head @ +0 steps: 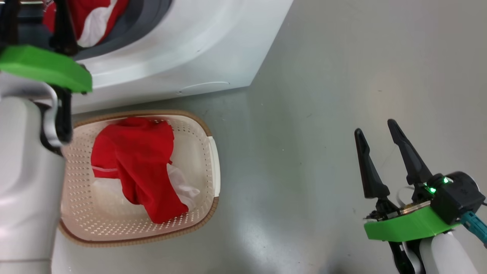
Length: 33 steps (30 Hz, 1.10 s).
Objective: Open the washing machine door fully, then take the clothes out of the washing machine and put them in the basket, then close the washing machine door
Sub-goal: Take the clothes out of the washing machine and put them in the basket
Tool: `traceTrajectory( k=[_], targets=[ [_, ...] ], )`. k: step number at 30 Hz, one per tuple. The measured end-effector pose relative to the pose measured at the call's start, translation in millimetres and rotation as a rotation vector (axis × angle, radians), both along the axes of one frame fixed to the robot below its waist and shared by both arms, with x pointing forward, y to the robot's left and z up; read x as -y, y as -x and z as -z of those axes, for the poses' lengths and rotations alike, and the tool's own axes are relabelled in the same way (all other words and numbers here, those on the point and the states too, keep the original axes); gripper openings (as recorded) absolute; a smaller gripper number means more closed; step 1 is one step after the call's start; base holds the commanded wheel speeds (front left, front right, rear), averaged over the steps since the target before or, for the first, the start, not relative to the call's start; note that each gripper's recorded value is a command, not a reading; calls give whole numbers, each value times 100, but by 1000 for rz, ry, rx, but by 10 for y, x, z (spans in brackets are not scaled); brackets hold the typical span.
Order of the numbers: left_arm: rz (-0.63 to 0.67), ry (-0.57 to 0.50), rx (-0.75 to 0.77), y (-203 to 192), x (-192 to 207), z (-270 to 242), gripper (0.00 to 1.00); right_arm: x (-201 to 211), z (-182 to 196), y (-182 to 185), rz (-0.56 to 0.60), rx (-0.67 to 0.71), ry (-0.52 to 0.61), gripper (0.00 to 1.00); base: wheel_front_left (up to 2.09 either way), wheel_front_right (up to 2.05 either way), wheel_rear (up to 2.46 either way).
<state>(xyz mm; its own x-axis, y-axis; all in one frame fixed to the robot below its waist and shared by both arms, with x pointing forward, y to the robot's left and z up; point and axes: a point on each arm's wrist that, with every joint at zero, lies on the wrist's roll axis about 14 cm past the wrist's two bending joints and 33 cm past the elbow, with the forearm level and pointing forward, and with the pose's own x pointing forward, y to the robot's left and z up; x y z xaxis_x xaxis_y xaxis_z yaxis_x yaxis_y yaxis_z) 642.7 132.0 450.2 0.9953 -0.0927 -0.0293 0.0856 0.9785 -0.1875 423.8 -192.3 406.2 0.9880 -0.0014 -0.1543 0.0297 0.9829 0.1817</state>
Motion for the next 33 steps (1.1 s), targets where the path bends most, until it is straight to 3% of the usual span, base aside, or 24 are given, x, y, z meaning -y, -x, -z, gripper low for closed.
traceTrajectory(
  k=[9,21,32,33],
  targets=[
    [31,137,-260,-248,121,465,100,18,80,35,4,-29,3,100,0,0,0],
    [63,47,-454,-374,184,761,100,58,105,115,16,-50,11,100,0,0,0],
    [56,2,-526,-396,168,964,100,125,117,118,34,-55,17,100,0,0,0],
    [55,0,-533,-388,164,989,64,125,123,118,34,-57,16,100,0,0,0]
  ],
)
